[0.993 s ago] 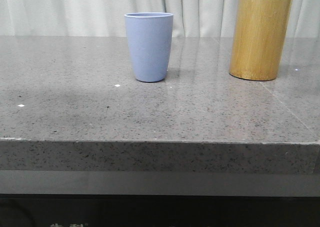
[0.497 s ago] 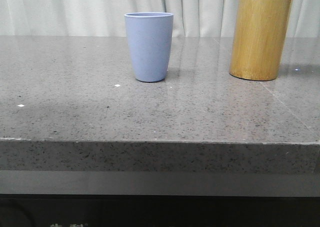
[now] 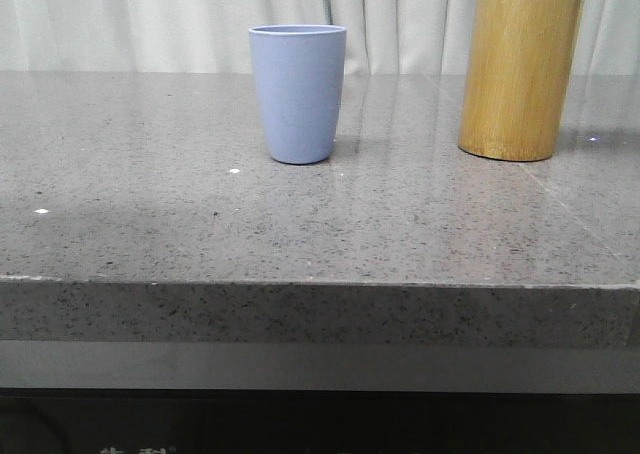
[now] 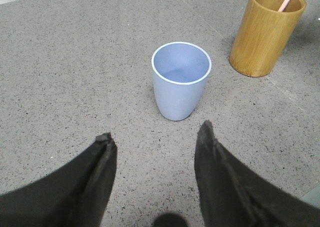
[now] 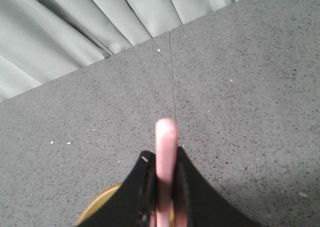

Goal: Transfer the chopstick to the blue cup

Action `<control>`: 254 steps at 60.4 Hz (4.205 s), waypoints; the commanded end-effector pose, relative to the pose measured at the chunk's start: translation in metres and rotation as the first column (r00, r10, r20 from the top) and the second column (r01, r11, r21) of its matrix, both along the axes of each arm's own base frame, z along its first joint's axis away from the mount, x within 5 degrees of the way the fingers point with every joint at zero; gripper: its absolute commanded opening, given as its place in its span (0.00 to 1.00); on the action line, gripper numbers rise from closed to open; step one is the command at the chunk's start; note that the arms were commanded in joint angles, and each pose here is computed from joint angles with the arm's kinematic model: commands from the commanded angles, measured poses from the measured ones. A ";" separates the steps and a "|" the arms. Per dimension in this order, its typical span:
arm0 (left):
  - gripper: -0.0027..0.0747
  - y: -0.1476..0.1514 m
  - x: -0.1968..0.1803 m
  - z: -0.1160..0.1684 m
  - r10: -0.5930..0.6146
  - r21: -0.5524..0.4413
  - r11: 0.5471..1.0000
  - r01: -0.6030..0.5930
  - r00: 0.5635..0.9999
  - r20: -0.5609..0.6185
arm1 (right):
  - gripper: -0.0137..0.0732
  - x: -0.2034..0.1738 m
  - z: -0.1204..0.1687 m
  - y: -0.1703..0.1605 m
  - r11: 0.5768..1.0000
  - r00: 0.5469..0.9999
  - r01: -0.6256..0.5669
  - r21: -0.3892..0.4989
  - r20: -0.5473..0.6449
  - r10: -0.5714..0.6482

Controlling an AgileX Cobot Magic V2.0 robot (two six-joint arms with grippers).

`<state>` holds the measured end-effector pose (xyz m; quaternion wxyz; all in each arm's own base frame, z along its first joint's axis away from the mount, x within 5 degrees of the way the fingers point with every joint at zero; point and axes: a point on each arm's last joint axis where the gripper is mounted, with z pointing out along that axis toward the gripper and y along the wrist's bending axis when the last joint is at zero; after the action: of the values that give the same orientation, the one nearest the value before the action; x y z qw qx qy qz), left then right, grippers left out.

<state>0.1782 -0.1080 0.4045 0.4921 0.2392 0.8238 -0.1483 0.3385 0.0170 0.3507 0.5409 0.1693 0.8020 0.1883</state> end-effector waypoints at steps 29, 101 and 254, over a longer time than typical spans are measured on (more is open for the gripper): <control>0.49 -0.001 -0.003 0.018 0.001 -0.078 0.997 0.006 0.996 0.092 | 0.09 -0.021 0.135 0.010 0.941 0.943 -0.117 -0.319 0.261 0.206; 0.49 -0.001 -0.003 0.018 0.001 -0.078 0.997 0.006 0.996 0.092 | 0.34 0.021 0.080 0.186 0.709 0.751 -0.553 -0.437 0.108 0.652; 0.01 -0.001 -0.003 0.018 0.001 -0.078 0.997 0.006 0.996 0.092 | 0.08 -0.257 0.048 0.026 0.773 0.849 -0.426 -0.469 0.087 0.521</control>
<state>0.1782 -0.1080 0.4044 0.4921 0.2392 0.8238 -0.1483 0.0797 0.0438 0.3861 0.5417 -0.1970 0.8025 0.1537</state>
